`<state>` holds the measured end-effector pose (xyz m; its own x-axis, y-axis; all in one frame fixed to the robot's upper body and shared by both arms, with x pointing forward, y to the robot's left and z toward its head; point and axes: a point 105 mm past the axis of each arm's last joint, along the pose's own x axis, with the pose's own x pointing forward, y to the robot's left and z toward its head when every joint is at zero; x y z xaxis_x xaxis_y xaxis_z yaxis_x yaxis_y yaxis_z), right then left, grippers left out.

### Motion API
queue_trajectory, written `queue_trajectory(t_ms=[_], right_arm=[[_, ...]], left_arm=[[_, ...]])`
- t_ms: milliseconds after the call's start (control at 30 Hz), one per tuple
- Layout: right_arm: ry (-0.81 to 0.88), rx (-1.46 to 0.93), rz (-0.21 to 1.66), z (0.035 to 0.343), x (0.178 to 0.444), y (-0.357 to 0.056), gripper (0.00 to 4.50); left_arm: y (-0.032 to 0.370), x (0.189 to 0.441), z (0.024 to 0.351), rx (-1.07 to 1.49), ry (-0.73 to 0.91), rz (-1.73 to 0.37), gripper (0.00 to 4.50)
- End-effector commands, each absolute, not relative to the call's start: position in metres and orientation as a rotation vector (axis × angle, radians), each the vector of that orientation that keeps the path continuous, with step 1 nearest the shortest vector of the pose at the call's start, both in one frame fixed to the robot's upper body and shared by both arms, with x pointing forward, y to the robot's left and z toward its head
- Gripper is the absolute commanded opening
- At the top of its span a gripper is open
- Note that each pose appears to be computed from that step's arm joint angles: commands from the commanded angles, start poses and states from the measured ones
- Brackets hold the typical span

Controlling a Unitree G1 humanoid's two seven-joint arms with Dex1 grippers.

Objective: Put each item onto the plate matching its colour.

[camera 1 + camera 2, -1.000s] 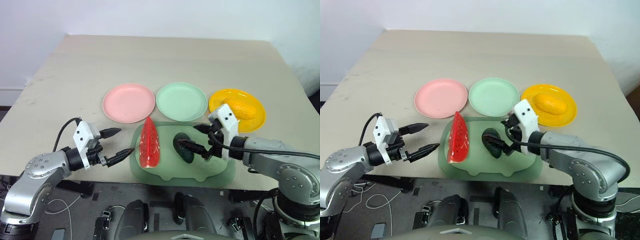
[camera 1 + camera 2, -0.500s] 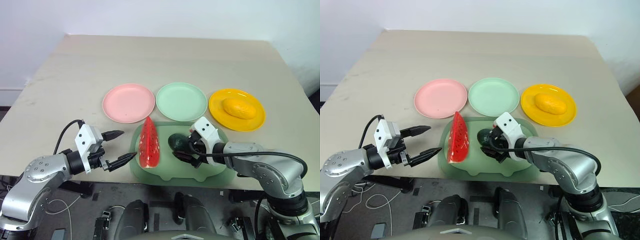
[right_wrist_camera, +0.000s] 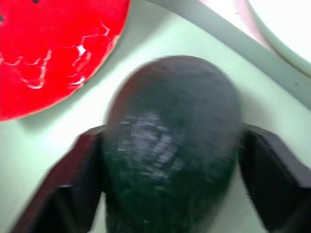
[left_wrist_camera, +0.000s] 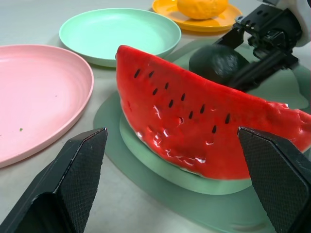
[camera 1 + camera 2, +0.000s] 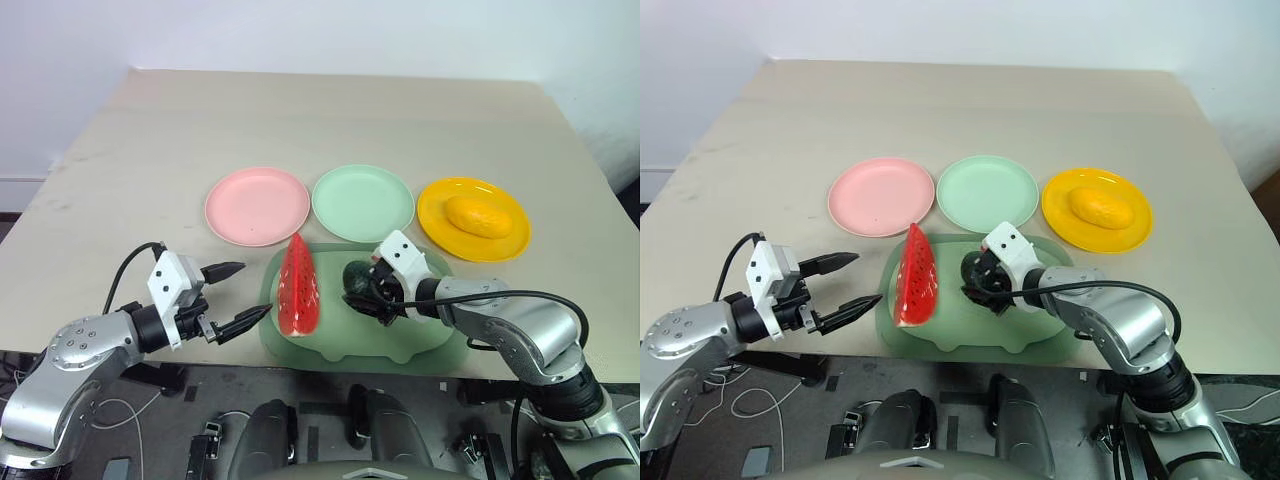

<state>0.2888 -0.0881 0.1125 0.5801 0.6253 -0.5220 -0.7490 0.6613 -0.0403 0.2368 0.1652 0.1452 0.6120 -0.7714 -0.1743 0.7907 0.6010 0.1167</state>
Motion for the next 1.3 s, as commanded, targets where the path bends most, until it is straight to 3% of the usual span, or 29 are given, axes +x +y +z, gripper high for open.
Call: queue_trajectory(t_ms=[33, 167, 267, 433, 567, 600, 700, 967, 1133, 1300], right_arm=[[0.375, -0.273, 0.807, 0.145, 0.300, -0.091, 3.15], [0.252, -0.267, 0.745, 0.184, 0.331, -0.096, 3.15], [0.200, -0.317, 0.676, 0.197, 0.363, -0.102, 3.15], [0.189, -0.388, 0.642, 0.184, 0.408, -0.100, 3.15], [0.197, -0.434, 0.664, 0.170, 0.424, -0.096, 3.15], [0.195, -0.453, 0.664, 0.168, 0.427, -0.098, 3.50], [0.166, -0.480, 0.659, 0.169, 0.431, -0.102, 4.46], [-0.112, -0.505, 0.692, 0.217, 0.409, -0.108, 4.46], [-0.158, -0.548, 0.710, 0.219, 0.398, -0.113, 4.46], [-0.181, -0.525, 0.747, 0.218, 0.396, -0.100, 4.46]], left_arm=[[0.163, 0.234, 0.158, 0.217, 0.054, -0.909, 4.50], [0.165, 0.235, 0.159, 0.213, 0.052, -0.902, 4.50], [0.163, 0.238, 0.161, 0.200, 0.041, -0.900, 4.50], [0.159, 0.241, 0.163, 0.195, 0.028, -0.902, 4.50], [0.158, 0.241, 0.167, 0.184, 0.014, -0.878, 4.50], [0.158, 0.241, 0.168, 0.182, 0.013, -0.866, 4.50], [0.159, 0.242, 0.172, 0.184, 0.005, -0.819, 4.50], [0.140, 0.240, 0.190, 0.148, 0.047, -0.715, 4.50], [0.117, 0.230, 0.187, 0.120, 0.161, -0.724, 4.50], [0.107, 0.238, 0.183, 0.031, 0.262, -0.648, 4.50]])
